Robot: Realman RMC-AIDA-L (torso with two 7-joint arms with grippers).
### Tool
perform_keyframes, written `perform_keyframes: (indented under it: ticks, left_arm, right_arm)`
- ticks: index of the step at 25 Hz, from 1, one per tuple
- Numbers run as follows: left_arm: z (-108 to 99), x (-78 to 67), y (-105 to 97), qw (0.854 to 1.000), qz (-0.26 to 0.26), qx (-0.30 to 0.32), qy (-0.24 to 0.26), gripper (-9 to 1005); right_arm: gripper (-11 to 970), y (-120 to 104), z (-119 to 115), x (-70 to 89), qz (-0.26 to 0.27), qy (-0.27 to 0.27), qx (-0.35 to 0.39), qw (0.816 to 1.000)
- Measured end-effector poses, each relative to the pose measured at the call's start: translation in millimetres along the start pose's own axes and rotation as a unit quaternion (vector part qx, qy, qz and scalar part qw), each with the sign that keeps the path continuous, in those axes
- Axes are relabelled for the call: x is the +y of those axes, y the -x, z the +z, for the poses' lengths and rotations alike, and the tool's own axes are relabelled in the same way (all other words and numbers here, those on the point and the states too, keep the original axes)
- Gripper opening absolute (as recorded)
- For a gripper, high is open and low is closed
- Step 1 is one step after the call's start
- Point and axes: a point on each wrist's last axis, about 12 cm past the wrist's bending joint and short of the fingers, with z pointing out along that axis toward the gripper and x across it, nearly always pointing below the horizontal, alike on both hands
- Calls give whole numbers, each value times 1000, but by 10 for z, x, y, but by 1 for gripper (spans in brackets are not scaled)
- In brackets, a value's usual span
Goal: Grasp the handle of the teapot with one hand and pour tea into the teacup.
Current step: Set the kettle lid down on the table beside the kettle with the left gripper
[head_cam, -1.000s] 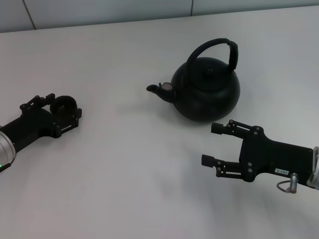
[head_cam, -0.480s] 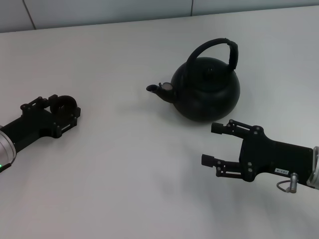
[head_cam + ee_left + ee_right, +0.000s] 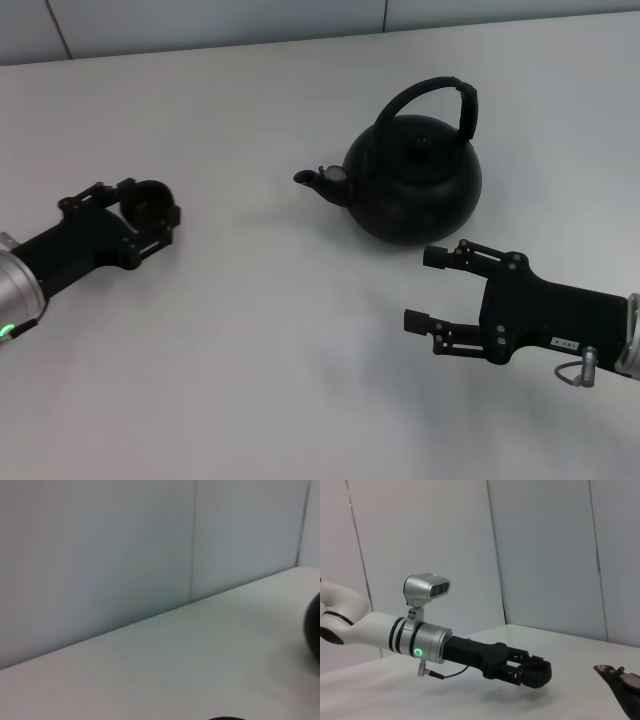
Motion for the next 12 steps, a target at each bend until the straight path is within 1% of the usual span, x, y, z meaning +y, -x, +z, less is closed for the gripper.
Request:
perform_keyframes:
  ticks: [1,5,12]
  left_arm:
    - [0,0,0,1000,0,0,0,692]
    - [85,-89,44,1000,4,-3,-30,692]
    - [175,-177,112,998,7,-11,-59,693]
  right_arm:
    - [801,0,0,0,0,0,0,1000]
    - [799,1,-2,-2,-1,0,0,1000]
    - [796,-4,-10,2,0,-2,0,1000]
